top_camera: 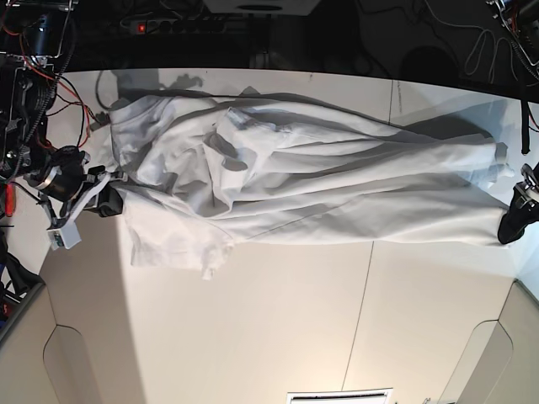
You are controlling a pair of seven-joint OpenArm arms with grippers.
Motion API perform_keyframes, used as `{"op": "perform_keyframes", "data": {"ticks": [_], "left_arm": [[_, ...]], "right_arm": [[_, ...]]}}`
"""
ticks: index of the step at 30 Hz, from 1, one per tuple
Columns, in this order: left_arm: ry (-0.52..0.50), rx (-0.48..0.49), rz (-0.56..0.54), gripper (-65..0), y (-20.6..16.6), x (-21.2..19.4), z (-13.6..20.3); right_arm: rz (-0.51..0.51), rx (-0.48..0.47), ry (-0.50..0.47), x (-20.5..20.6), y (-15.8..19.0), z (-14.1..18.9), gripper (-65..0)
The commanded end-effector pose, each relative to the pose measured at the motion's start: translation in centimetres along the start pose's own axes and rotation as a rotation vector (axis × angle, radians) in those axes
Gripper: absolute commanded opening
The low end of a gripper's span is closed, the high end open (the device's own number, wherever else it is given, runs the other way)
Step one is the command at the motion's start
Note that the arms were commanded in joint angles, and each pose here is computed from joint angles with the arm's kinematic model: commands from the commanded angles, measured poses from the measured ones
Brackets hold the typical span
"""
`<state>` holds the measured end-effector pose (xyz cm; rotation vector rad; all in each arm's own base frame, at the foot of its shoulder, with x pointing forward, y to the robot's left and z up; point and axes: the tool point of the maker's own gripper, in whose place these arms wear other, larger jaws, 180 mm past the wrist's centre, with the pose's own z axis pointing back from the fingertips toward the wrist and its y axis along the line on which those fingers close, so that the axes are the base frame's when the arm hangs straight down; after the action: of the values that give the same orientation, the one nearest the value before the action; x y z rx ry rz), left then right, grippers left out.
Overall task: Layout the t-shirt on the table in an organized manner, then fold the t-shirt properly
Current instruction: 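Lift the shirt edge with both grippers and stretch it taut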
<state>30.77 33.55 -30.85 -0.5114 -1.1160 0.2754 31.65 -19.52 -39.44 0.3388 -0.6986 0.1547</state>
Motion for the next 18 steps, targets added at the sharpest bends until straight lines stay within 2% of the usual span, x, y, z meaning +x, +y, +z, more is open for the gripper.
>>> {"op": "perform_keyframes", "data": {"ticks": [1, 6, 10, 14, 18], "left_arm": [[-0.056, -0.024, -0.042, -65.0, -0.6, 2.4, 0.3], [-0.042, -0.010, -0.056, -65.0, -0.3, 2.3, 0.4], [0.037, -0.001, -0.060, -65.0, -0.1, 0.8, 0.4], [0.126, 0.003, -0.060, -65.0, 0.0, -0.8, 0.6], [0.158, 0.021, -0.056, -65.0, 0.6, -2.0, 1.1]], "right_arm": [[-0.014, -0.004, -0.056, 1.6, -0.8, 1.0, -65.0], [-0.124, 0.032, -0.078, 1.4, -1.8, 2.9, -65.0], [-0.199, 0.085, -0.084, 1.5, -1.8, 4.0, -65.0], [-0.227, 0.155, -0.045, 0.8, -0.8, 4.5, -65.0], [-0.235, 0.191, -0.031, 0.6, -0.1, 4.6, -65.0]]}}
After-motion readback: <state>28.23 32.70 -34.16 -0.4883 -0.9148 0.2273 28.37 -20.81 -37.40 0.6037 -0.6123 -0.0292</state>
